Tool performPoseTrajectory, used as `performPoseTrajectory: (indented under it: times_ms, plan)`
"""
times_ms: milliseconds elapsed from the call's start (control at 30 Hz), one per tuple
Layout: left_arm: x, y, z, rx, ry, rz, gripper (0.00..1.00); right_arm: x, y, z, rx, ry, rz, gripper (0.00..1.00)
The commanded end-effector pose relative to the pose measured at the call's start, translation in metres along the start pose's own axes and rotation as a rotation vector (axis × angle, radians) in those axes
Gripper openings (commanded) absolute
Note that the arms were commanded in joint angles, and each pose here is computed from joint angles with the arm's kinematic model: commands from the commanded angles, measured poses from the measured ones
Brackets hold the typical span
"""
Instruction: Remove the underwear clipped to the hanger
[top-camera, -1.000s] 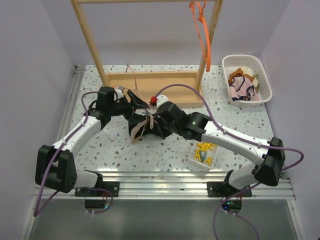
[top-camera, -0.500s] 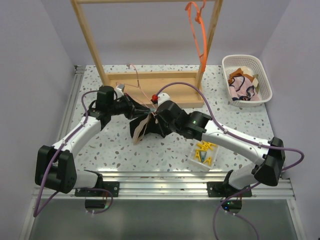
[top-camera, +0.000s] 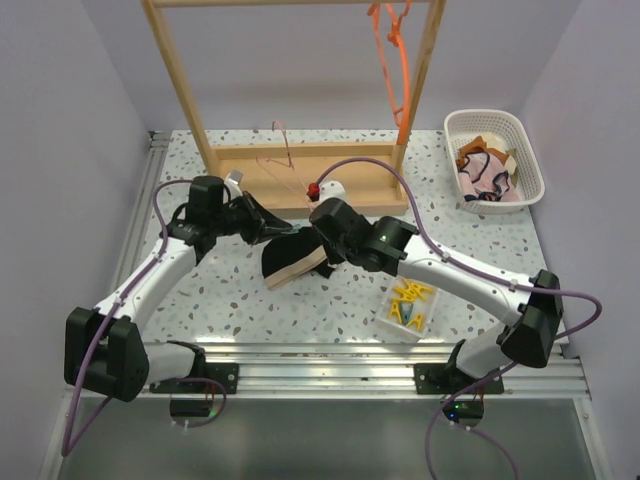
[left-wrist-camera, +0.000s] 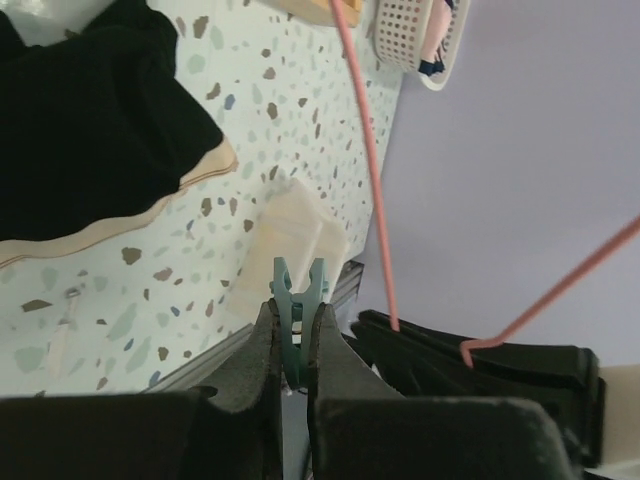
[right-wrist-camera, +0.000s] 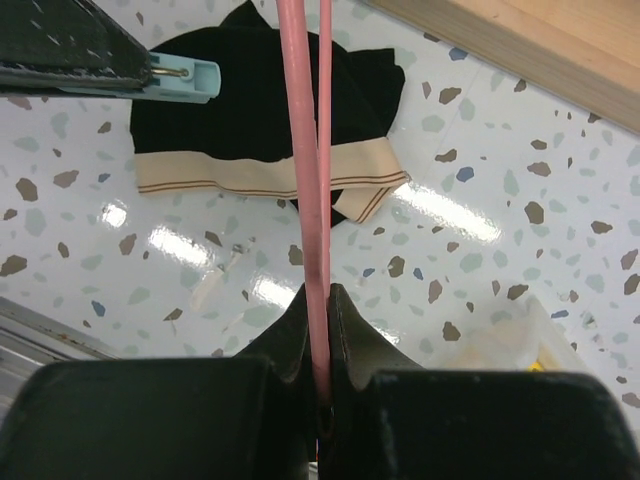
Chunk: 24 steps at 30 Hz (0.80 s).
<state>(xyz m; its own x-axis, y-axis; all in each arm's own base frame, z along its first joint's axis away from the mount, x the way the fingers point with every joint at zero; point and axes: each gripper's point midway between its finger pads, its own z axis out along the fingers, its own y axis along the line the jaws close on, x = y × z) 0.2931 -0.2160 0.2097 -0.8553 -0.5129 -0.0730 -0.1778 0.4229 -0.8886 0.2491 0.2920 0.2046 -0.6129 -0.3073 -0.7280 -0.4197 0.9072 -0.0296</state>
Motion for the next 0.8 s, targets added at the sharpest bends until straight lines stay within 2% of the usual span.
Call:
performPoseTrajectory:
  times_ms: [0,133,233,367,433,467,500,767]
  plan:
    - [-0.007,0.016,-0.006,-0.074,-0.048,0.068,0.00,-0.053,-0.001,-0.033,-0.029,-0.144,0.075,0.00]
    - [-0.010,0.021,-0.006,-0.082,-0.063,0.083,0.02,-0.082,0.001,-0.052,-0.052,-0.173,0.058,0.00]
    - [-0.014,0.023,-0.008,-0.112,-0.082,0.118,0.01,-0.114,-0.005,-0.073,-0.064,-0.249,0.087,0.00]
    - [-0.019,0.025,-0.011,-0.141,-0.103,0.160,0.00,-0.170,-0.028,-0.096,-0.057,-0.350,0.183,0.00]
    - [-0.018,0.027,-0.011,-0.146,-0.100,0.172,0.00,-0.178,-0.036,-0.091,-0.064,-0.323,0.206,0.00]
    - [-0.017,0.031,-0.010,-0.156,-0.091,0.165,0.00,-0.197,-0.049,-0.101,-0.054,-0.363,0.242,0.00]
    - [-0.017,0.031,-0.009,-0.154,-0.088,0.165,0.00,-0.194,-0.050,-0.082,-0.034,-0.314,0.232,0.00]
    - [-0.015,0.028,-0.013,-0.144,-0.093,0.164,0.00,-0.212,-0.072,-0.042,-0.019,-0.264,0.301,0.00]
